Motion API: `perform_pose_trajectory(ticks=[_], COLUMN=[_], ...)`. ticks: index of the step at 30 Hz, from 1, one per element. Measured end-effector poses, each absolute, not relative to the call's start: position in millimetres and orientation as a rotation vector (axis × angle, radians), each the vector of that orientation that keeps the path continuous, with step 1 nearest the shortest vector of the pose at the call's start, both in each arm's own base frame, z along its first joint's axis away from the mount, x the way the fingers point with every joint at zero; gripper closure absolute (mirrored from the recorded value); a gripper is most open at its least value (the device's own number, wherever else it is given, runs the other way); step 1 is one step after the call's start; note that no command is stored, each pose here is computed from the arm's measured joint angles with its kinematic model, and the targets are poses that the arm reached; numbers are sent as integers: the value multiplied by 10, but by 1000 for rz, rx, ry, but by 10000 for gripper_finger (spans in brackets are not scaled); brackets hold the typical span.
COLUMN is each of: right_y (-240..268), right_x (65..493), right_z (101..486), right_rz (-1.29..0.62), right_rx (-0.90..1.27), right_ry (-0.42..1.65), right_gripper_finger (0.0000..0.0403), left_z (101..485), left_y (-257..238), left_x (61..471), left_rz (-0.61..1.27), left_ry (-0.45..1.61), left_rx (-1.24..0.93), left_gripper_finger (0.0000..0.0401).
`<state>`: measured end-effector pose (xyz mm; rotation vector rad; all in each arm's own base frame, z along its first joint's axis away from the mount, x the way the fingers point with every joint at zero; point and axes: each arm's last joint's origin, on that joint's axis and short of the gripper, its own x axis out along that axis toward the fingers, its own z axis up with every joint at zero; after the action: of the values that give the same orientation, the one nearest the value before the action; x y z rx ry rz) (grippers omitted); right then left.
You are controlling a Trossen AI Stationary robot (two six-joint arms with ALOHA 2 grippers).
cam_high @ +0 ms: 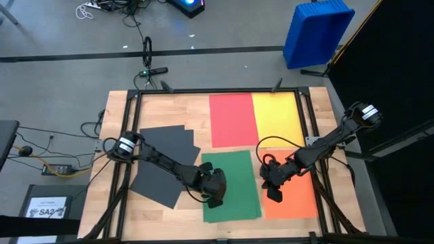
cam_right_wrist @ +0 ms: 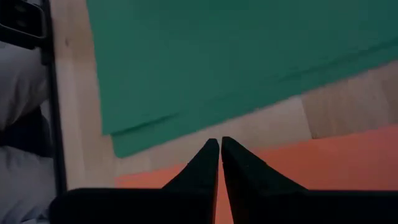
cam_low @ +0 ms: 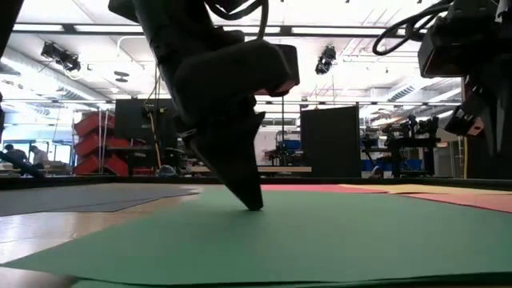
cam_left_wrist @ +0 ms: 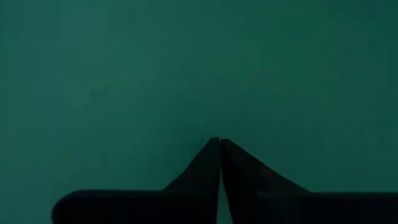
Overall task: Organize paper
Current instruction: Stack the green colored paper on top of the green colored papers
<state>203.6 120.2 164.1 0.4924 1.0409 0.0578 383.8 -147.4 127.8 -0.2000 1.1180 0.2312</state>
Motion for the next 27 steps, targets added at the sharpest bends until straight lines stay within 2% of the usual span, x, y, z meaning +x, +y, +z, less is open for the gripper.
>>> perform_pose_trajectory(ticks=[5,15,20,23,27], right_y=[1182,1285,1346,1376,1388], right_x=[2045,2234,2365,2413,2452], right_z=[1585,1527,1402,1337,1323], right_rz=[28,79,97,93,92], right_rx=[480,427,368,335,333], right_ry=[1071,1065,1144,1190,1216], right_gripper_finger=[403,403,403,403,403], left_z=[1371,2038,2066,1970,1905], left_y=[-1476,-1557,-1684,-1804,-1915], left_x=[3815,3530,3359,3227,3098], left_rz=[242,260,289,285,282], left_ry=[1089,971,1023,1125,1158], left_rx=[-182,-154,-167,-175,-209], left_gripper_finger=[401,401,401,401,401])
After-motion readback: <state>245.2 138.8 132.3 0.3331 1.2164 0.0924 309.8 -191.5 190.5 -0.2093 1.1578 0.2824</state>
